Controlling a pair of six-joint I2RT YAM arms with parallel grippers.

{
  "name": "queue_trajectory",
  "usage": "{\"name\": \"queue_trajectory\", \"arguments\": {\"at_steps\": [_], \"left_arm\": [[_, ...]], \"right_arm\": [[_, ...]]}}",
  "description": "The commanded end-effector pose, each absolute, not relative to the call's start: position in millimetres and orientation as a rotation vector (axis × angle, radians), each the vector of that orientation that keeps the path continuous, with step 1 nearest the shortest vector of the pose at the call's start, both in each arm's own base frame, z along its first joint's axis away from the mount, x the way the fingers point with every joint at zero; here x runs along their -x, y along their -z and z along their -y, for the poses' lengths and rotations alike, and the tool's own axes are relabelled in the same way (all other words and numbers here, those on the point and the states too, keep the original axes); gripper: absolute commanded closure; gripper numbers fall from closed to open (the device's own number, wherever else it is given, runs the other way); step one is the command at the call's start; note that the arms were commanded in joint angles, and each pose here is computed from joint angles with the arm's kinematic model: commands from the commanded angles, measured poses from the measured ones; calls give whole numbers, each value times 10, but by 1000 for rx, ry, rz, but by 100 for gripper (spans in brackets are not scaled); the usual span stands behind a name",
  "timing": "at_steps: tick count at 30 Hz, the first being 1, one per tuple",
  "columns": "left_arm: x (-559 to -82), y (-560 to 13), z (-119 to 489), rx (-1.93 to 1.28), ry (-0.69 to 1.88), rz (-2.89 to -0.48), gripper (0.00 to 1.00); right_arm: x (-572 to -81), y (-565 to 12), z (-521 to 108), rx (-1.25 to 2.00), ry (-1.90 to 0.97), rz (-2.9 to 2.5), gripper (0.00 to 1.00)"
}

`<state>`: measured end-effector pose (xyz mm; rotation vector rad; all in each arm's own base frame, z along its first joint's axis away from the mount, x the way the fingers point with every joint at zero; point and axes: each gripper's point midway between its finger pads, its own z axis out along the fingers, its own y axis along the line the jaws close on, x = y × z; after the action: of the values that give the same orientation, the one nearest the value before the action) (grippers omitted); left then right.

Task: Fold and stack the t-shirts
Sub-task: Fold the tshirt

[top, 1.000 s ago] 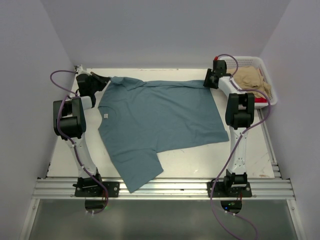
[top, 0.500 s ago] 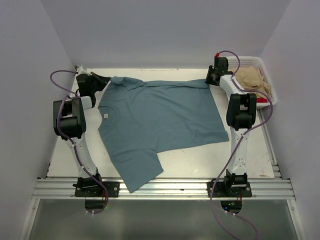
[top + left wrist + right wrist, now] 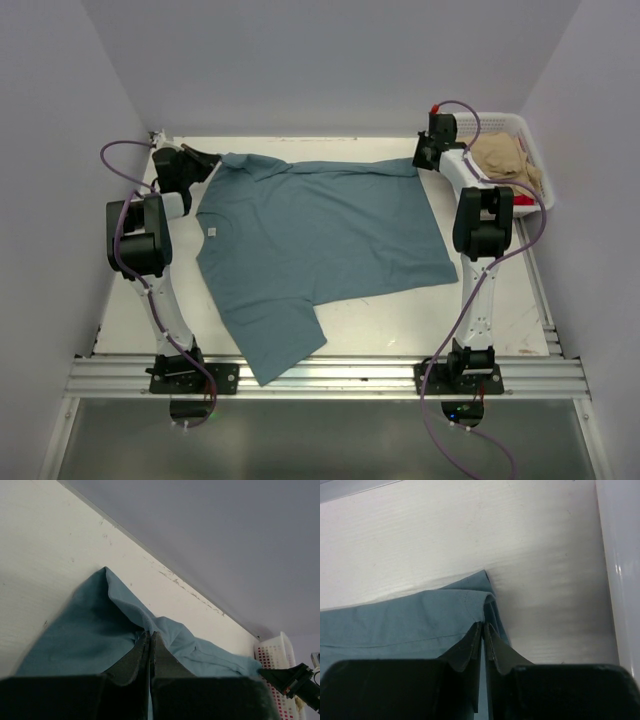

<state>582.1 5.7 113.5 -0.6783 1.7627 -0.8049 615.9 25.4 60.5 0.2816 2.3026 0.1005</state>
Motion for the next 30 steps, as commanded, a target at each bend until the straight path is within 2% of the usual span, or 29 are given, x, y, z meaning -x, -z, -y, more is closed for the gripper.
{"name": "queue_trajectory", "arguments": {"at_steps": [1,5,22,27,30], "left_arm": [[-5823,-1536,-83,580,795,-1680,100],[-5818,-1526,-82,581,795,-1681,100],[-5817,-1510,-79,584,798,-1682,100],[-5812,-1520,-76,582,800,-1681,100],[-5816,-1530,-76,580,800,-1679,100]], "right_arm": [[-6214,-942,-194,-282,-83,-2234,87],[-6219,-923,-178,-282,-76,-2235,73],[-6217,-655,-164,-289,-60,-2278,75],[-6206,-593,-163,-287,-57,-2292,71],[-6197,-562,-156,-285,-50,-2298,66]]}}
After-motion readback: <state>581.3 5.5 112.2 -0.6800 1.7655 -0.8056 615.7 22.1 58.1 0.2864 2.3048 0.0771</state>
